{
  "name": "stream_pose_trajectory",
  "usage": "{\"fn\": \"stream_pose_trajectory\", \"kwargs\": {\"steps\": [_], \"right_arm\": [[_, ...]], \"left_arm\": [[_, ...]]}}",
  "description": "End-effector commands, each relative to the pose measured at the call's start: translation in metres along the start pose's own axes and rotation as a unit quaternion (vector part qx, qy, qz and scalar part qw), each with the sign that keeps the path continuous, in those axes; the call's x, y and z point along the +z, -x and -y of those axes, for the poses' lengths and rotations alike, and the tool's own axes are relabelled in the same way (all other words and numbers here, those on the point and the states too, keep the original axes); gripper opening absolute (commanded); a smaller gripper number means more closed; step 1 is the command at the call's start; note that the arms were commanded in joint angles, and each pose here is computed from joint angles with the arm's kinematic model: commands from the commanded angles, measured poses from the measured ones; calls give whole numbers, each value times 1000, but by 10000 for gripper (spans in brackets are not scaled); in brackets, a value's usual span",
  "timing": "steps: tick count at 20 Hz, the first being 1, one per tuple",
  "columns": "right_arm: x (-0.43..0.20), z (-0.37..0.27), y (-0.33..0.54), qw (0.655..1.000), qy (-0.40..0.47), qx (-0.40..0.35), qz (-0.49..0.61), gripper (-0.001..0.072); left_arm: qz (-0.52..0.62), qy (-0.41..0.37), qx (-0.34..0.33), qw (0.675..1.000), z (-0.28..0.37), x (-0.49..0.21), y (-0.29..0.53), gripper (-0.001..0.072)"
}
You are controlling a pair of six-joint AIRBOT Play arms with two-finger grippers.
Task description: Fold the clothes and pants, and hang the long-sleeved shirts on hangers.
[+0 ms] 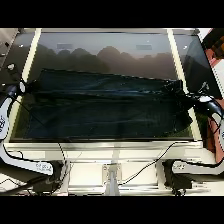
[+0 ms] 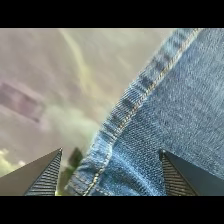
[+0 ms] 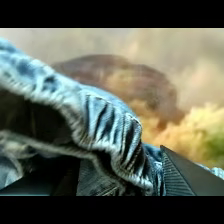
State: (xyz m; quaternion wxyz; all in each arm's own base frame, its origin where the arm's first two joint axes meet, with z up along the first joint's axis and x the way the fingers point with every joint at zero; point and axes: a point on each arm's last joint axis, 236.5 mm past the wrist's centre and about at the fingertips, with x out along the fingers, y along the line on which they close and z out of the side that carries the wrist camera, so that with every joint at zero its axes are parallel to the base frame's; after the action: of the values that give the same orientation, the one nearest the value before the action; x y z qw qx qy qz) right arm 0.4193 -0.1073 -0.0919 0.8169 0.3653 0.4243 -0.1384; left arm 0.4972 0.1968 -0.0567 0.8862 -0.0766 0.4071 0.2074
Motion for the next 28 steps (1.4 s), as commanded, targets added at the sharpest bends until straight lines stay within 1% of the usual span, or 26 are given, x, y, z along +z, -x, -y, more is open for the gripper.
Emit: {"fn": "stream_pose_trajectory", "kwargs": {"steps": [1, 2, 3, 5, 9, 11, 12, 13, 14, 15, 16, 17, 19, 20, 21, 23, 26, 28], "right_arm": [[19, -9, 27, 997, 64, -5, 35, 581], [24, -12, 37, 995, 84, -9, 46, 583], [30, -16, 46, 993, 99, -10, 57, 603], [39, -24, 66, 989, 125, -11, 81, 685], [49, -30, 108, 978, 177, -27, 108, 687], [54, -11, 135, 978, 165, -51, 114, 685], [55, 3, 149, 980, 147, -66, 113, 684], [53, 21, 162, 983, 126, -83, 107, 675], [47, 43, 176, 985, 102, -105, 94, 620], [40, 61, 186, 986, 82, -121, 80, 608], [29, 82, 197, 988, 50, -134, 59, 606], [17, 97, 204, 989, 26, -143, 34, 591], [-15, 120, 210, 988, -7, -150, -21, 591], [-28, 127, 208, 988, -28, -147, -36, 591], [-44, 128, 203, 988, -43, -139, -52, 591], [-77, 126, 190, 987, -62, -125, -82, 591], [-102, 116, 175, 988, -91, -94, -78, 590], [-109, 106, 164, 986, -131, -67, -77, 590]], "left_arm": [[42, 5, 4, 999, -10, 32, 32, 690], [57, 9, 6, 998, -15, 44, 45, 690], [74, 13, 9, 997, -21, 56, 59, 691], [105, 23, 15, 994, -33, 76, 88, 691], [114, 30, 45, 992, -64, 86, 142, 690], [102, 33, 76, 991, -93, 80, 162, 690], [89, 48, 91, 991, -110, 73, 170, 680], [72, 61, 106, 990, -126, 62, 175, 599], [49, 75, 120, 989, -141, 50, 177, 475], [30, 88, 132, 987, -155, 39, 178, 352], [16, 99, 143, 985, -167, 29, 179, 278], [11, 108, 150, 983, -176, 25, 180, 277], [10, 118, 159, 980, -188, 22, 181, 277], [11, 116, 160, 980, -189, 22, 181, 253], [8, 96, 160, 982, -189, 23, 181, 206], [3, 66, 160, 985, -189, 23, 181, 204], [3, 66, 160, 985, -189, 23, 181, 204], [5, 73, 152, 986, -185, 23, 180, 204]]}}
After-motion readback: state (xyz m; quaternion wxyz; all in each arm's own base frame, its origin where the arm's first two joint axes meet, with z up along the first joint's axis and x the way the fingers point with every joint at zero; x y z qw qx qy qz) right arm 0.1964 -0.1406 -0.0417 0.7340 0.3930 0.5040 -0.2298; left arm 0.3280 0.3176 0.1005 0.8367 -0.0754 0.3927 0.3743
